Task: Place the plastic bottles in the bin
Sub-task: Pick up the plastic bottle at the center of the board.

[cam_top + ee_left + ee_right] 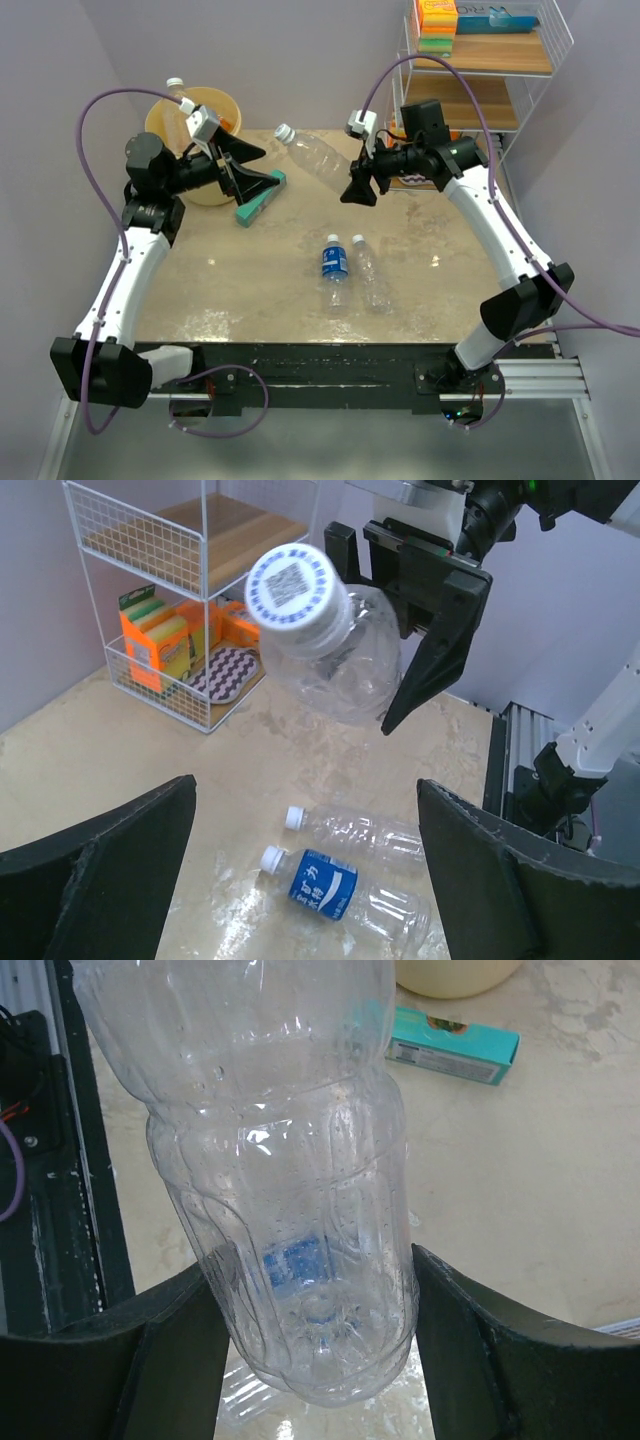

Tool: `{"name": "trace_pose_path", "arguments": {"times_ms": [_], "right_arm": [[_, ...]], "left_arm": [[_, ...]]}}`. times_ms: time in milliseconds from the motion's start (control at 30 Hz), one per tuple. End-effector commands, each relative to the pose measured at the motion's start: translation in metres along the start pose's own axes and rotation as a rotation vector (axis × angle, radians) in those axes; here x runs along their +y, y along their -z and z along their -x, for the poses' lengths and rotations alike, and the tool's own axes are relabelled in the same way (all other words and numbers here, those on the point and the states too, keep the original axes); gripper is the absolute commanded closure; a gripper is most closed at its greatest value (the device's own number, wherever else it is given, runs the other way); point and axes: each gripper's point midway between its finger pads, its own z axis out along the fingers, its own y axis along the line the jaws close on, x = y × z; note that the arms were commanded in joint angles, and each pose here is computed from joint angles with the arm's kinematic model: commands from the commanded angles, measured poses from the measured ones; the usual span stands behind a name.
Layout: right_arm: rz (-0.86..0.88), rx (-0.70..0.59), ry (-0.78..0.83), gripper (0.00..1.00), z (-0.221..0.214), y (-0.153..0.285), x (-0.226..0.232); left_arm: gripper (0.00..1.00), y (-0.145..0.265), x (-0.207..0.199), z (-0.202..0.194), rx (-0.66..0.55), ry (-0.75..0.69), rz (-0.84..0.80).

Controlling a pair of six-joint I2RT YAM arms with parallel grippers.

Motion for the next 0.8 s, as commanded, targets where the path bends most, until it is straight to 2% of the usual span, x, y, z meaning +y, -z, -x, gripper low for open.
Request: {"name": "trace_pose_path", "arguments": {"times_ms": [0,333,767], "right_arm": [[0.067,-0.100,0.036,0.67,0.035,0.022,0.028],[0.133,-0.117,0.017,0.66,0.037,0.018,0.036],[0.211,-0.134,0.018,0.66,0.039,0.017,0.047]], "left_arm": [[0.04,-0.010,-0.011,0.023,-0.077,-0.025,-0.085],[0.03,-0.027,-0.047,0.034,-0.122,-0.010,-0.227],[0.03,-0.048,-0.048,0.043,-0.154,-0.028,-0.252]]}}
